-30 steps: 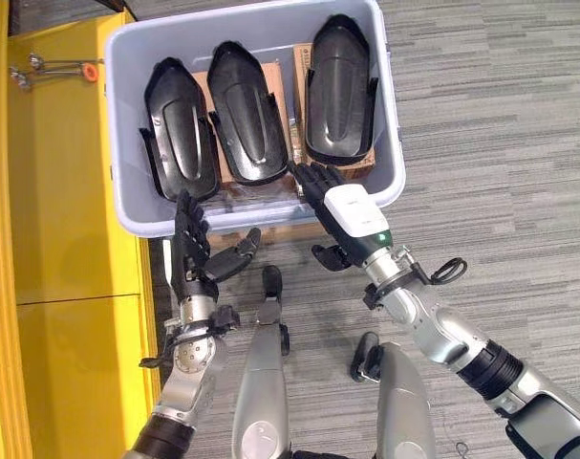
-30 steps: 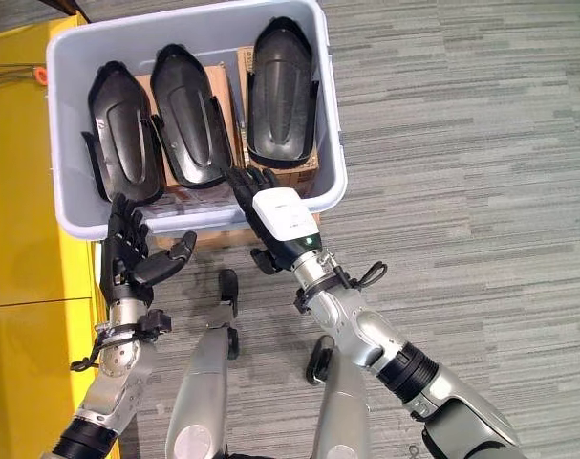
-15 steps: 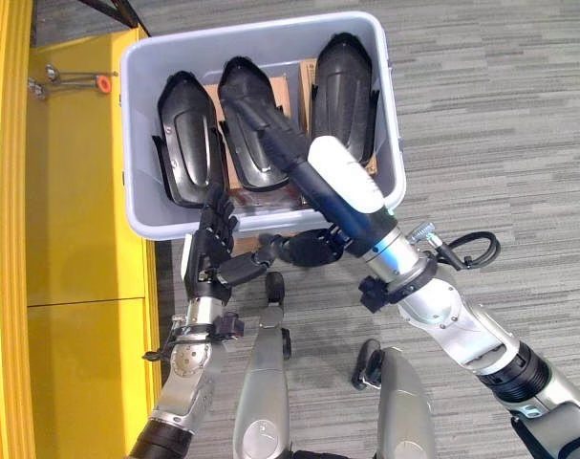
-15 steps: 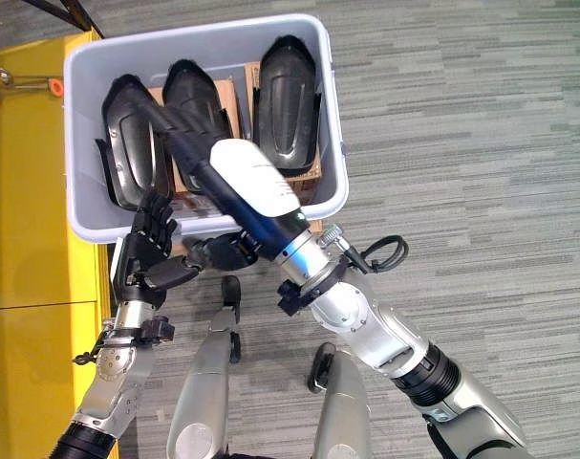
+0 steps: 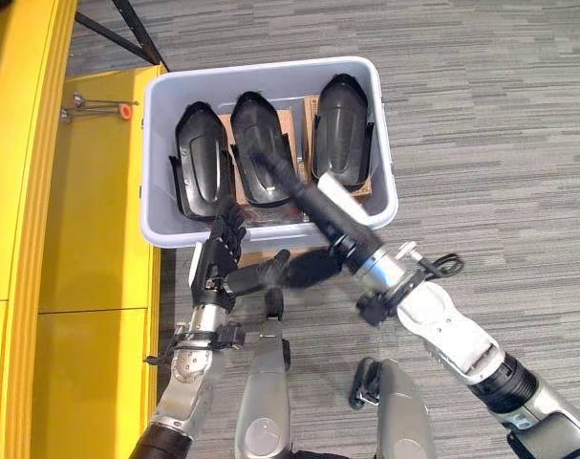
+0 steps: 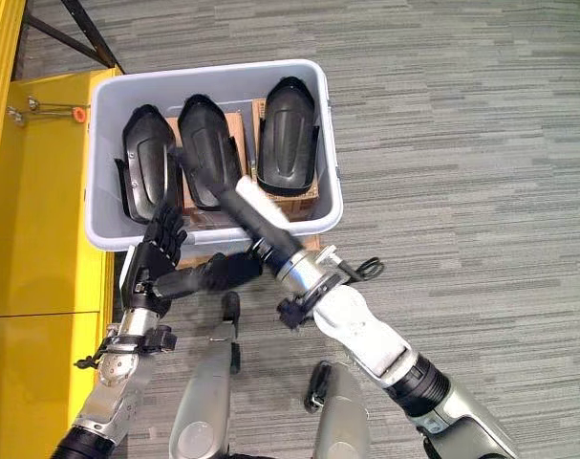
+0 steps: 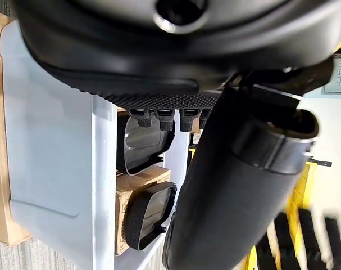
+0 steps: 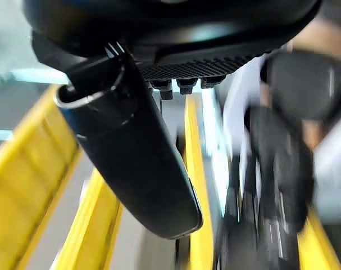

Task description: Move parts from the plastic box to the shelf.

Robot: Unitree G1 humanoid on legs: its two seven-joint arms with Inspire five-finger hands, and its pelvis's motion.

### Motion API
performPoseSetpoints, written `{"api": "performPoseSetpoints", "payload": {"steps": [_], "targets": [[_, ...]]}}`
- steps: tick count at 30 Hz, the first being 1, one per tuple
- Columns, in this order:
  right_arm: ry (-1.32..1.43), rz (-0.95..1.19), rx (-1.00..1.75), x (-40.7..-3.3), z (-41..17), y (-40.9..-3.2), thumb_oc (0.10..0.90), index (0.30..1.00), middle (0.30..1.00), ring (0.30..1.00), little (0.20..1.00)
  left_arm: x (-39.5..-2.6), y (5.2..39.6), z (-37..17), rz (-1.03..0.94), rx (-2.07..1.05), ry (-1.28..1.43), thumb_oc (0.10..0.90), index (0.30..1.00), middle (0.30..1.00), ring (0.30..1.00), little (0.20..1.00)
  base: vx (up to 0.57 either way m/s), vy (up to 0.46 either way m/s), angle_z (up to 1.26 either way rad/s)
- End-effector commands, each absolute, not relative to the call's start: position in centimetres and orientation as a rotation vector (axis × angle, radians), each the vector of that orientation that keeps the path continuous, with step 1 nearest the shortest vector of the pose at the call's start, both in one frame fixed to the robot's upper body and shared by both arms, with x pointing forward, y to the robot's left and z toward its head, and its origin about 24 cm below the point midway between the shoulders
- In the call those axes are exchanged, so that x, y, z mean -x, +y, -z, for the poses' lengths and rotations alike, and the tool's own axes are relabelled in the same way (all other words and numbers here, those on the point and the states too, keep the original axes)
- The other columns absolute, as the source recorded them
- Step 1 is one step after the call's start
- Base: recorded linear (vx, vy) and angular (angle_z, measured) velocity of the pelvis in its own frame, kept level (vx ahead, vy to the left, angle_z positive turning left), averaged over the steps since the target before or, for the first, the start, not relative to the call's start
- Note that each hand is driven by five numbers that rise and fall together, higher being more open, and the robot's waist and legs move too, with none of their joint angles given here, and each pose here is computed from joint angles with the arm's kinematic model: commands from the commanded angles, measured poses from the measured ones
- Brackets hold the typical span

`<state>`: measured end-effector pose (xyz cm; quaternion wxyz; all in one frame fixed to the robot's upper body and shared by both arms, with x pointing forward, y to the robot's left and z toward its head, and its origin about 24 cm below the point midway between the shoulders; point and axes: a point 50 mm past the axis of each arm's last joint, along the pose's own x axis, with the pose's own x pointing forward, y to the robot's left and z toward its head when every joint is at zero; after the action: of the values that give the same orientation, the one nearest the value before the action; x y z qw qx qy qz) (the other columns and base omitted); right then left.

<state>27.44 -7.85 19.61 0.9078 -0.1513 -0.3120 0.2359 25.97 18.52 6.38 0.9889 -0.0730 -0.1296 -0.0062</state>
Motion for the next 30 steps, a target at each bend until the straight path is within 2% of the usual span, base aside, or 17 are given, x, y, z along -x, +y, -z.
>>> {"api": "performPoseSetpoints", "payload": {"steps": [1,10,30], "targets": [[-1.105,-0.379,0.195,-24.9,-27.1,-7.2,0.9,1.0,1.0,1.0,1.0,-26.1,17.1,-10.6,0.076,0.172,-0.505,0.9,1.0,1.0,1.0,1.0,0.05,0.081,-0.07],[-1.17,-0.219,0.091,-24.4,-28.9,-7.9,0.9,1.0,1.0,1.0,1.0,-25.5,16.7,-9.9,0.076,0.216,-0.479,0.9,1.0,1.0,1.0,1.0,0.02,0.081,-0.03],[-1.24,-0.085,0.577,-26.4,-29.1,-5.8,0.9,1.0,1.0,1.0,1.0,-25.3,15.8,-9.8,0.129,0.257,-0.482,0.9,1.0,1.0,1.0,1.0,0.0,0.023,-0.02]]}}
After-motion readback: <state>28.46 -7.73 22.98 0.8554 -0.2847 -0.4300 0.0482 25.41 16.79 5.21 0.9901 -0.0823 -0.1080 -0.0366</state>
